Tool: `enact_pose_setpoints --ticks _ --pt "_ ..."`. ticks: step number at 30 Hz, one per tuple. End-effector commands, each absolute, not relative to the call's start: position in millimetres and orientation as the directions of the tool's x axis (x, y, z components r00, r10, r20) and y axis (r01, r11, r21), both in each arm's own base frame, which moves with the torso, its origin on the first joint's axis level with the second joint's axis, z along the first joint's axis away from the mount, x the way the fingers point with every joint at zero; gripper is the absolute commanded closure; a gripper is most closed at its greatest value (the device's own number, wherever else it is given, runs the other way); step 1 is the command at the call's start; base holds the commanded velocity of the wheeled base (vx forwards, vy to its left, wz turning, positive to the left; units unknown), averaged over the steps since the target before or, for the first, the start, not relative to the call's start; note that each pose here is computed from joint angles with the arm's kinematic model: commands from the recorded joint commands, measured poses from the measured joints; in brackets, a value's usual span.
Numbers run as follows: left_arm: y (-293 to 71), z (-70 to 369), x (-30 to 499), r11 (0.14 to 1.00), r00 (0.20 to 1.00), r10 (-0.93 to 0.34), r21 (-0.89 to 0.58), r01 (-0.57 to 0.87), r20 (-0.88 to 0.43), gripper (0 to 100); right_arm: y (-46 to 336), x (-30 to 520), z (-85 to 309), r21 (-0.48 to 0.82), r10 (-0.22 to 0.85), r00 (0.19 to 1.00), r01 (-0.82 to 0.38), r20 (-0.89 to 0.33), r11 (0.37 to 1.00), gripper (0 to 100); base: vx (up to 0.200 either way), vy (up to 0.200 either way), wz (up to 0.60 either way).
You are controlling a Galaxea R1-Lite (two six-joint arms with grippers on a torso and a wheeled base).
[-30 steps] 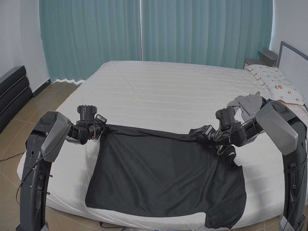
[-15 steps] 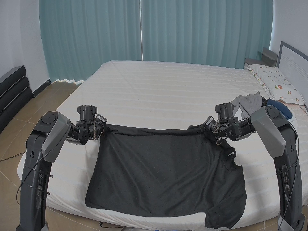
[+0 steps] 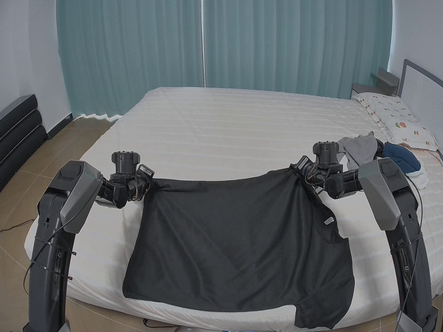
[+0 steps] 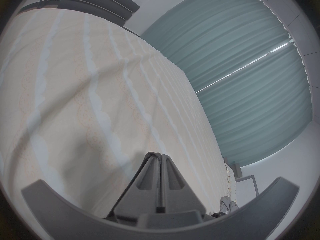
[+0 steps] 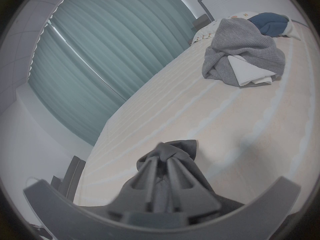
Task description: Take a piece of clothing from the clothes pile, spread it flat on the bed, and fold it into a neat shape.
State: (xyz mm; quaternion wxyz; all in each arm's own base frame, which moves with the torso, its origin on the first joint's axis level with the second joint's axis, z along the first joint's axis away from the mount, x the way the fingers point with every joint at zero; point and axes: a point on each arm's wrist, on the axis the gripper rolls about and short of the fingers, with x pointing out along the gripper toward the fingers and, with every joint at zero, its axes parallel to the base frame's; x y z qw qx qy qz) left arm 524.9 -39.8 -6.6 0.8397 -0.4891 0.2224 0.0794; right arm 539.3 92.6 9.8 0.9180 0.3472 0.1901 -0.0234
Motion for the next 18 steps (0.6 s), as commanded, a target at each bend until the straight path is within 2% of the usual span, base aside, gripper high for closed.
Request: enact_pose_setpoints --ticks 1,11,14,18 --pt "-39.9 -7.3 524.9 0.509 0.888 -0.085 -0.786 -0.352 -0.452 100 87.8 540.1 -2.5 0.619 0.078 0.92 0.193 -0.383 0.761 0 0.0 0.0 0.0" --pt "-39.9 -7.4 524.9 0.51 0.887 -0.084 -0.784 -0.353 -0.454 100 63.7 526.0 45.2 0.663 0.061 0.932 0.208 -0.358 0.719 0 0.0 0.0 0.0" --pt "-39.9 -7.4 524.9 0.51 0.887 -0.084 -0.784 -0.353 -0.454 100 65.0 509.7 64.2 0.706 0.109 0.923 0.203 -0.37 0.679 0 0.0 0.0 0.0" --pt "-39.9 -7.4 524.9 0.51 0.887 -0.084 -0.784 -0.353 -0.454 100 71.3 492.3 69.0 0.728 0.186 0.895 0.194 -0.406 0.658 0 0.0 0.0 0.0"
